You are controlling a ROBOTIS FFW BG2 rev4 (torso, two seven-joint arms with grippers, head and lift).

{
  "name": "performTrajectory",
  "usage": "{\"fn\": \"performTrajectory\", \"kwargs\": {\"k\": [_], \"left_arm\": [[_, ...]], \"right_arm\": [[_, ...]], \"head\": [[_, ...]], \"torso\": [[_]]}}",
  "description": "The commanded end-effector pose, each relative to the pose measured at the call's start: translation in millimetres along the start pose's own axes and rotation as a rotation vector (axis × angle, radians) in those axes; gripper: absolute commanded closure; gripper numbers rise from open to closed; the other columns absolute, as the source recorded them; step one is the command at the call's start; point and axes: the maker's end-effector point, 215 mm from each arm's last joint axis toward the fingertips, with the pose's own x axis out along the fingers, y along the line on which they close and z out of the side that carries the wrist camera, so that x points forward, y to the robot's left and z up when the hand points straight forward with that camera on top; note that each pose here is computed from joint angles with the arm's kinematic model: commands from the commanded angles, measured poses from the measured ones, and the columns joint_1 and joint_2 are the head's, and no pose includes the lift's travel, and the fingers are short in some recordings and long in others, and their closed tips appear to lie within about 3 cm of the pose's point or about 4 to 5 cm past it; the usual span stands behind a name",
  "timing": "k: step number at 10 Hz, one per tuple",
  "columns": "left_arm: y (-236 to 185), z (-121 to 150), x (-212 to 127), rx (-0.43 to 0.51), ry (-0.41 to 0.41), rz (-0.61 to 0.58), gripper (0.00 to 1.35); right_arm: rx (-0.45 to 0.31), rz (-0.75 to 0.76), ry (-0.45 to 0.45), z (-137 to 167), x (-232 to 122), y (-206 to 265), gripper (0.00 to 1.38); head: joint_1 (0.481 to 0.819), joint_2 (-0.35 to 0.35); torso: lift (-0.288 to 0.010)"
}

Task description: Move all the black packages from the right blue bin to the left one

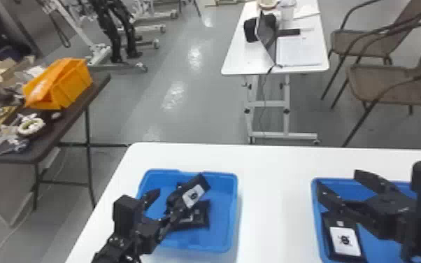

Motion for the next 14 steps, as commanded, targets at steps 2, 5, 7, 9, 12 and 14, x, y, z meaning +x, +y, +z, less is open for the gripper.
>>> {"fn": "performTrajectory", "kwargs": {"k": [2,5,7,9,12,14], "left_arm": [[22,45,-7,0.009,-0.111,0.040,0.12],[28,76,-11,-0.074,-0.223,0.042,0.12],[28,79,-13,-0.081,-0.233,0.044,0.12],[28,78,-13,-0.095,-0.233,0.042,0.12],[26,78,-13,-0.107,-0.232,0.037,0.12],[23,77,-12,-0.111,-0.230,0.032,0.12]], "right_arm": [[0.060,-0.037,0.030,-13,-12,-3,0.12],[0.105,-0.056,0.098,-45,-30,-9,0.12],[0.134,-0.109,0.143,-74,-47,-21,0.12],[0.210,-0.205,0.231,-114,-64,-50,0.12],[0.299,-0.195,0.279,-128,-49,-64,0.12],[0.293,-0.167,0.301,-134,-35,-60,0.12]], "head": [[0.695,0.249],[0.695,0.251],[0.695,0.236],[0.695,0.214],[0.695,0.171],[0.695,0.172]], "torso": [[-0.041],[-0.041],[-0.041],[-0.041],[-0.041],[-0.041]]}}
